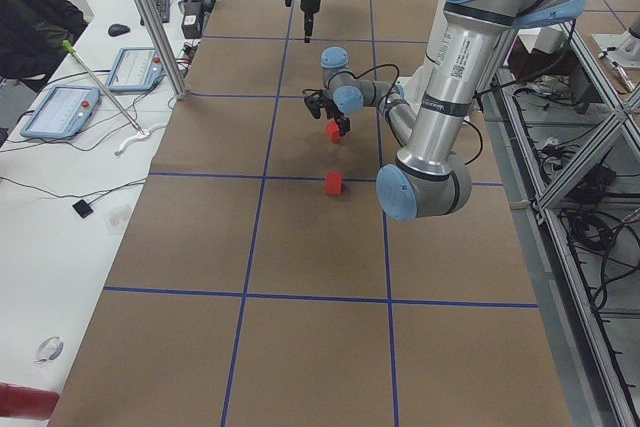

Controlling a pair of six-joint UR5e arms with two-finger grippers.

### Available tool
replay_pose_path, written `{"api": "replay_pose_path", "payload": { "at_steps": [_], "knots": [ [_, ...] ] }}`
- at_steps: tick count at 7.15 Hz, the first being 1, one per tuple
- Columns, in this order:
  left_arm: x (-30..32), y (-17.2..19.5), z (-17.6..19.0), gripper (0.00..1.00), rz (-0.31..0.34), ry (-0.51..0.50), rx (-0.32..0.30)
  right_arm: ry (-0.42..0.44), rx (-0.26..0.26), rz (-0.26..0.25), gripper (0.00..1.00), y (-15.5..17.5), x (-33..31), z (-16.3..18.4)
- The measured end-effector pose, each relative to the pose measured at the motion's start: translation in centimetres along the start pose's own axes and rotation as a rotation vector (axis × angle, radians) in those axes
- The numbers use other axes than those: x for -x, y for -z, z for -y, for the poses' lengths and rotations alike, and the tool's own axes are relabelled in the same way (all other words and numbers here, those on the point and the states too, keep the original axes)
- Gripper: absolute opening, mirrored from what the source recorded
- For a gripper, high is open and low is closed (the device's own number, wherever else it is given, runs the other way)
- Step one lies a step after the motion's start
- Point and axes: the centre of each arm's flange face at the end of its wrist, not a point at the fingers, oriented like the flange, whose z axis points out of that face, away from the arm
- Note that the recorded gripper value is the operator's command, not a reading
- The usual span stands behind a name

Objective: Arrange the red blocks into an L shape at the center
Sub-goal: 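Lift the right gripper away while the left gripper reaches to the middle red cube, then grasp the middle red cube with the left gripper and carry it toward center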

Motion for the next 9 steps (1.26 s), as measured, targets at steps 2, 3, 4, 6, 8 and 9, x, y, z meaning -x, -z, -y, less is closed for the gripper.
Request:
{"api": "replay_pose_path", "payload": {
  "at_steps": [2, 3, 4, 6, 8, 9],
  "knots": [
    [0.0, -1.0, 0.3, 0.19, 0.015, -0.003, -0.009, 0.001, 0.000, -0.001, 1.00, -0.1, -0.1, 0.0],
    [0.0, -1.3, 0.4, 0.00, 0.021, -0.002, -0.011, 0.003, 0.000, 0.000, 1.00, -0.1, -0.1, -0.1],
    [-0.1, -1.4, 0.4, 0.00, 0.022, -0.001, -0.011, 0.004, 0.000, 0.000, 1.00, -0.1, -0.1, -0.1],
    [-1.5, -0.6, 0.0, 0.00, 0.001, -0.013, -0.009, 0.007, -0.002, 0.003, 1.00, -0.1, 0.0, -0.1],
    [-5.7, 0.7, 0.4, 0.00, -0.038, -0.159, -0.024, 0.009, -0.006, 0.008, 1.00, 0.1, 0.0, 0.0],
    [-8.6, 0.6, 1.3, 0.00, -0.041, -0.277, -0.038, 0.008, -0.007, 0.007, 1.00, 0.1, -0.1, 0.1]
  ]
}}
